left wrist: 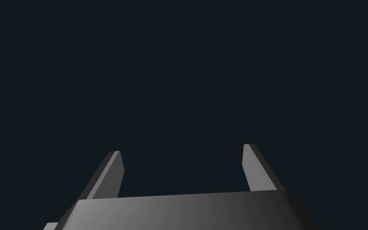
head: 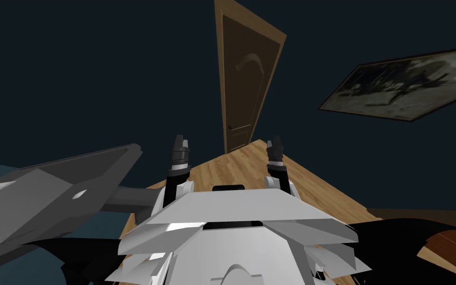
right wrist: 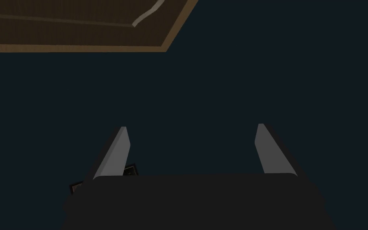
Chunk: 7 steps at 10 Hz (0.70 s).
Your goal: Pull the door open
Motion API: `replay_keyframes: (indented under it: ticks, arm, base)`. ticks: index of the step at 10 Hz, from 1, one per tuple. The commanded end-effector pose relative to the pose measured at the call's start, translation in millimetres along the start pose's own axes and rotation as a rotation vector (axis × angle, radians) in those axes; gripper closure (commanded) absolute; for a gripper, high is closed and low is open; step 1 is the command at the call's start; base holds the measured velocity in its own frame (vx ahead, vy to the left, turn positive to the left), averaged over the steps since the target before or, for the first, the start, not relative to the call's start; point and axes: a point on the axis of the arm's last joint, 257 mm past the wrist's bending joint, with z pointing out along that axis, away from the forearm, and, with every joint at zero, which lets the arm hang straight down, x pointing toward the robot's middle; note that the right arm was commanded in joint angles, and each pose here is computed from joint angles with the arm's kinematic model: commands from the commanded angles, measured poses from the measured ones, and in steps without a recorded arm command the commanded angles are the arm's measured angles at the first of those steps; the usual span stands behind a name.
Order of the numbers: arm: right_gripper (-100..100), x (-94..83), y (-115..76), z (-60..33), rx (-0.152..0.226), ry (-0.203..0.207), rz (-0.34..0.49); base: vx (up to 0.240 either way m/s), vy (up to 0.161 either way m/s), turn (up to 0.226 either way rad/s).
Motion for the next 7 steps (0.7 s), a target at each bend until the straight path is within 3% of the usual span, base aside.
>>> replay_keyframes:
  ticks: [1, 7]
  arm:
    - [-100, 4.2, -9.0, -0.5, 0.013, 0.010, 0.009]
    - [-100, 20.3, -56.0, -6.9, 0.080, 0.056, 0.054]
  base:
    - [0.093, -0.020, 0.061]
    - [0.104, -0.016, 0.092]
